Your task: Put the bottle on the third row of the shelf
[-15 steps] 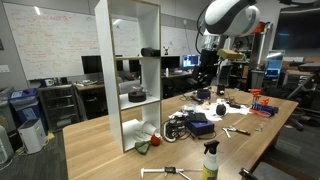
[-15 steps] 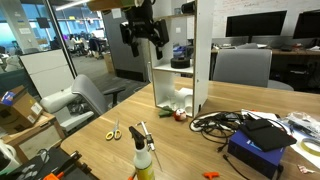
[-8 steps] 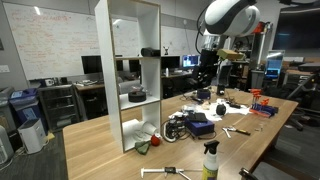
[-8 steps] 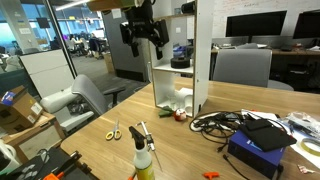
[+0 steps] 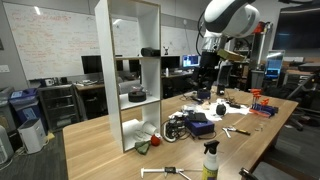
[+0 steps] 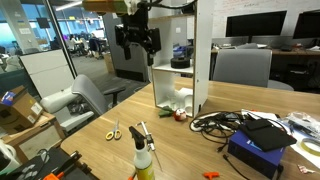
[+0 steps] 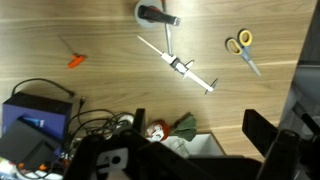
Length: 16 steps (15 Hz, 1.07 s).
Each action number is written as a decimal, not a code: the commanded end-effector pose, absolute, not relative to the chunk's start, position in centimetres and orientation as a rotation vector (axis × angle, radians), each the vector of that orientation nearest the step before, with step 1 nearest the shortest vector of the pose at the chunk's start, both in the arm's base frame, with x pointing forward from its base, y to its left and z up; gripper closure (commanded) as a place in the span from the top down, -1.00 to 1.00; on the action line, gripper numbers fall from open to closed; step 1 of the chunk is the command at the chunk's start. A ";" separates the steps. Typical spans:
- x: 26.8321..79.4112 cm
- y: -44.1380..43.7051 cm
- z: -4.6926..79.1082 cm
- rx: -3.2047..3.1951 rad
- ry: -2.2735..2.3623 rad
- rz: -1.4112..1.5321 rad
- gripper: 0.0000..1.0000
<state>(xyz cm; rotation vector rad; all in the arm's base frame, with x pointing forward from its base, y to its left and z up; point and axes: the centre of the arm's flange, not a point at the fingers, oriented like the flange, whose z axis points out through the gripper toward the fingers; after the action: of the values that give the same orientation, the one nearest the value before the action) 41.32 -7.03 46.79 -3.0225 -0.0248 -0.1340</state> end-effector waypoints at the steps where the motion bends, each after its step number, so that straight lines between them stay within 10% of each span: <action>1: 41.1 -6.7 46.2 -2.981 -0.010 -0.079 1.00; 16: 42.9 -15.0 48.5 -2.715 0.347 -0.031 1.00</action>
<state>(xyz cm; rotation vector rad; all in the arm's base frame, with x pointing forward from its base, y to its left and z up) 41.35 -12.48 48.16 -2.8020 0.2550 -0.0697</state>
